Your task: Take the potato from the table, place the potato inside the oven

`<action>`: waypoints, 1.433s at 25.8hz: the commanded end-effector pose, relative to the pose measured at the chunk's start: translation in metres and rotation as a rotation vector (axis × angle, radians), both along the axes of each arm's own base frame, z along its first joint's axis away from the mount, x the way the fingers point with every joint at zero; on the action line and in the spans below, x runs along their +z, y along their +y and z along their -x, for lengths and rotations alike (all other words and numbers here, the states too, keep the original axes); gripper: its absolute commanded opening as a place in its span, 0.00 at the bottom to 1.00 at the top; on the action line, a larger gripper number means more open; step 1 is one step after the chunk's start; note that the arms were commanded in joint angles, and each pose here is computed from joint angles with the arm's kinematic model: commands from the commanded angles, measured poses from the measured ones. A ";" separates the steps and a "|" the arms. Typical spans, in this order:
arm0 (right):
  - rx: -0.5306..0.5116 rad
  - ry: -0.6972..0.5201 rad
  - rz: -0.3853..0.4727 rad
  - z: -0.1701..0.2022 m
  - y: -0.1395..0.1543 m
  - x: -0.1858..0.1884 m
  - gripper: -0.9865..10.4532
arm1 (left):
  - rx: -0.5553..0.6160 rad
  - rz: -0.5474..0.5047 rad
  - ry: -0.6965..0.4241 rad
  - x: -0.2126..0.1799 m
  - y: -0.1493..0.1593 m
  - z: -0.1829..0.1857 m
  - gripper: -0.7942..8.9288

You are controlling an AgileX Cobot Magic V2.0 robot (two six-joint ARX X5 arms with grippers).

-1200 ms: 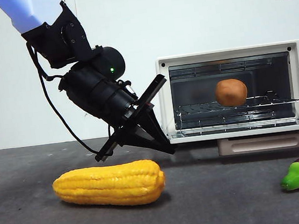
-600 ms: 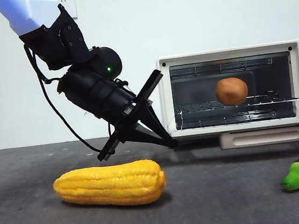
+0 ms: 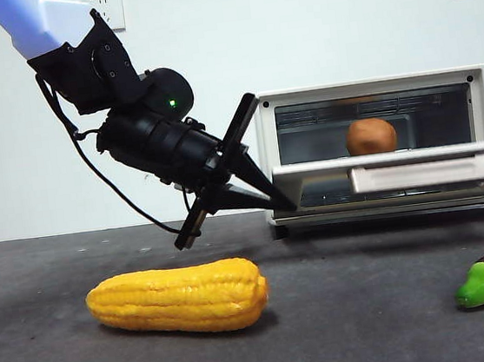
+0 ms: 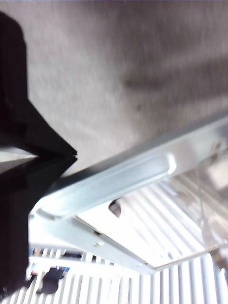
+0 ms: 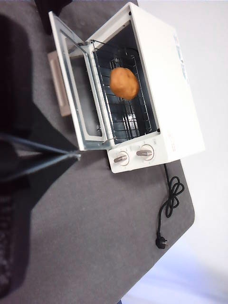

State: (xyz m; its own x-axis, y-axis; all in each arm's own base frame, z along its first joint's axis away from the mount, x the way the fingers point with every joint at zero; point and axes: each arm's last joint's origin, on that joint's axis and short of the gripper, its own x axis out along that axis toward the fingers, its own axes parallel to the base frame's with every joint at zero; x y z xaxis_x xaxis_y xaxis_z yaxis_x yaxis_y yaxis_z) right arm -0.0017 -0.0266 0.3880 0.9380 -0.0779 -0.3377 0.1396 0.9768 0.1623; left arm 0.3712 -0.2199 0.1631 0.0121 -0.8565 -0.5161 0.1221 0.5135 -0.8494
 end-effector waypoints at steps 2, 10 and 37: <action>0.005 -0.008 -0.010 0.001 0.000 0.001 0.08 | -0.010 0.049 -0.015 0.007 -0.005 -0.006 0.08; 0.003 -0.009 -0.015 0.001 0.000 0.001 0.08 | -0.008 0.098 -0.078 0.033 -0.010 -0.018 0.08; -0.017 0.007 -0.048 0.001 -0.001 -0.001 0.09 | 0.030 0.161 -0.241 0.094 -0.008 -0.042 0.08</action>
State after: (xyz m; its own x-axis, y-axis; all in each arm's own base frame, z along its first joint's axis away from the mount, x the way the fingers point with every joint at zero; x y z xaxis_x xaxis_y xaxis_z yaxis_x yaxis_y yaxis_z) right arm -0.0023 -0.0270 0.3866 0.9332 -0.0804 -0.3501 0.1506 0.9724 0.1781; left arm 0.4125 -0.2272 0.2598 0.1577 -0.9214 -0.3552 0.3106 0.3877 -0.8679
